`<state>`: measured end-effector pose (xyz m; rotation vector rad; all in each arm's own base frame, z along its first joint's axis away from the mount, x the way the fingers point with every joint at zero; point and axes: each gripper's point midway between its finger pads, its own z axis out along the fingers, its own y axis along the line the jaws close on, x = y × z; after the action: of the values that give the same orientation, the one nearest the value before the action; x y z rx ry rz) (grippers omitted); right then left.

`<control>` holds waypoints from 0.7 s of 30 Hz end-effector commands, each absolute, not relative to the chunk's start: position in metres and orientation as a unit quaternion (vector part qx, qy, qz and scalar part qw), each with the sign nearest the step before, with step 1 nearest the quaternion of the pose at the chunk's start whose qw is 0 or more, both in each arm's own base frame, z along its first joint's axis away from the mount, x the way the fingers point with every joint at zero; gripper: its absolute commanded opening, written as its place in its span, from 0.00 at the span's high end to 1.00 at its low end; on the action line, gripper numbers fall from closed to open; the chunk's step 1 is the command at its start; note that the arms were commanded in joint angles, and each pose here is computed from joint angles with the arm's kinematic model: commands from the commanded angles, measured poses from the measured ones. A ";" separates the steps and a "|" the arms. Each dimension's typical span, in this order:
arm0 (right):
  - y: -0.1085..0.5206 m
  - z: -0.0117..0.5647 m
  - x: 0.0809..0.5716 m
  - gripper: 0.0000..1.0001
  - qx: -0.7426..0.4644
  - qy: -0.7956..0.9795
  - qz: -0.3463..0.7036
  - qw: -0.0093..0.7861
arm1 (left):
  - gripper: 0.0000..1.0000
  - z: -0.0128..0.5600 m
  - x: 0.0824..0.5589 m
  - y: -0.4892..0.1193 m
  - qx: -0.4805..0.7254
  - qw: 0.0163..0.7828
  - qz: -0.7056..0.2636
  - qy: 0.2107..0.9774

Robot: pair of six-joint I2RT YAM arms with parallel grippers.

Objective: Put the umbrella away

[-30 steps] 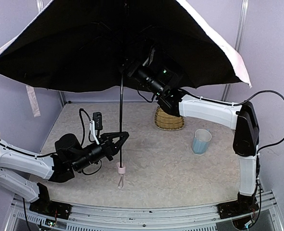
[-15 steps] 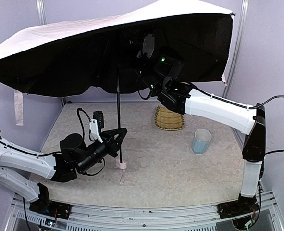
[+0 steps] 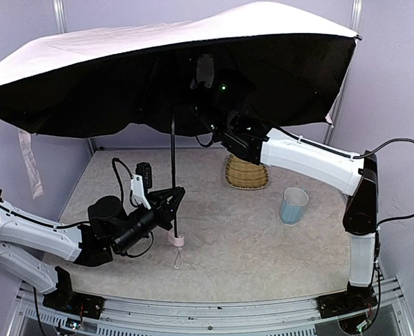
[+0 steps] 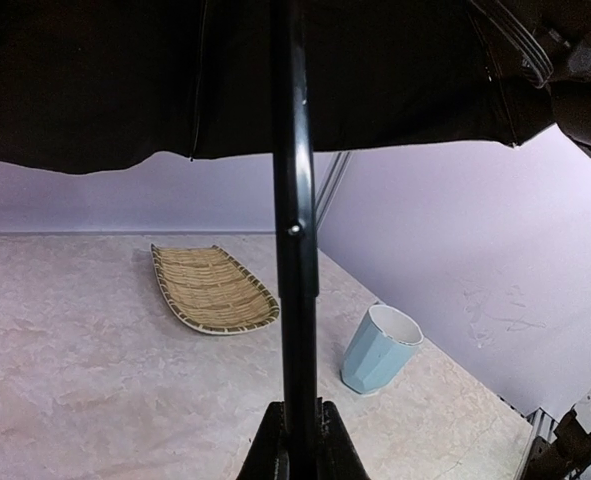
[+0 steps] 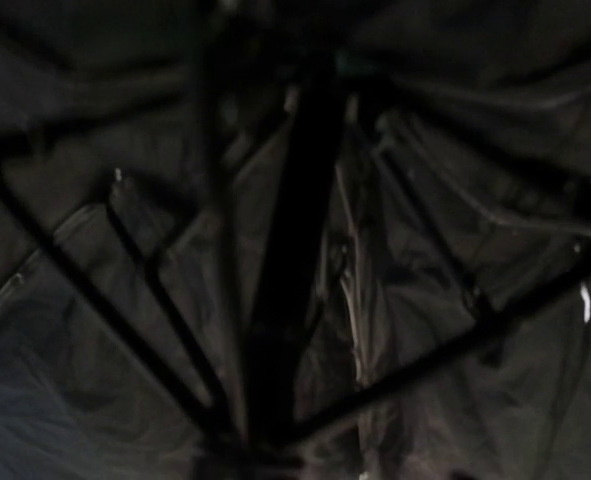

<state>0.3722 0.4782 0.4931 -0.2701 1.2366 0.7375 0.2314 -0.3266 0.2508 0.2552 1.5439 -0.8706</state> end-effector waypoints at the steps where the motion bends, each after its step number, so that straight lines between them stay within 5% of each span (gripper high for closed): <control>1: 0.477 0.498 0.378 0.45 -0.115 0.568 0.338 0.742 | 1.00 0.288 0.229 -0.325 0.097 0.657 -0.400 0.632; 3: 0.475 0.500 0.379 0.58 -0.113 0.569 0.344 0.738 | 1.00 0.288 0.228 -0.326 0.098 0.657 -0.401 0.631; 5: 0.473 0.500 0.380 0.60 -0.113 0.570 0.344 0.738 | 1.00 0.288 0.228 -0.326 0.100 0.656 -0.402 0.631; 13: 0.471 0.501 0.384 0.51 -0.110 0.572 0.332 0.742 | 1.00 0.281 0.227 -0.328 0.105 0.651 -0.402 0.635; 16: 0.467 0.507 0.385 0.39 -0.105 0.568 0.326 0.748 | 1.00 0.279 0.226 -0.328 0.106 0.650 -0.400 0.637; 21: 0.469 0.505 0.385 0.48 -0.109 0.571 0.325 0.746 | 1.00 0.278 0.226 -0.328 0.105 0.650 -0.400 0.638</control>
<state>0.3801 0.4734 0.4989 -0.2563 1.2579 0.7262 0.2300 -0.3275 0.2505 0.2558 1.5447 -0.8704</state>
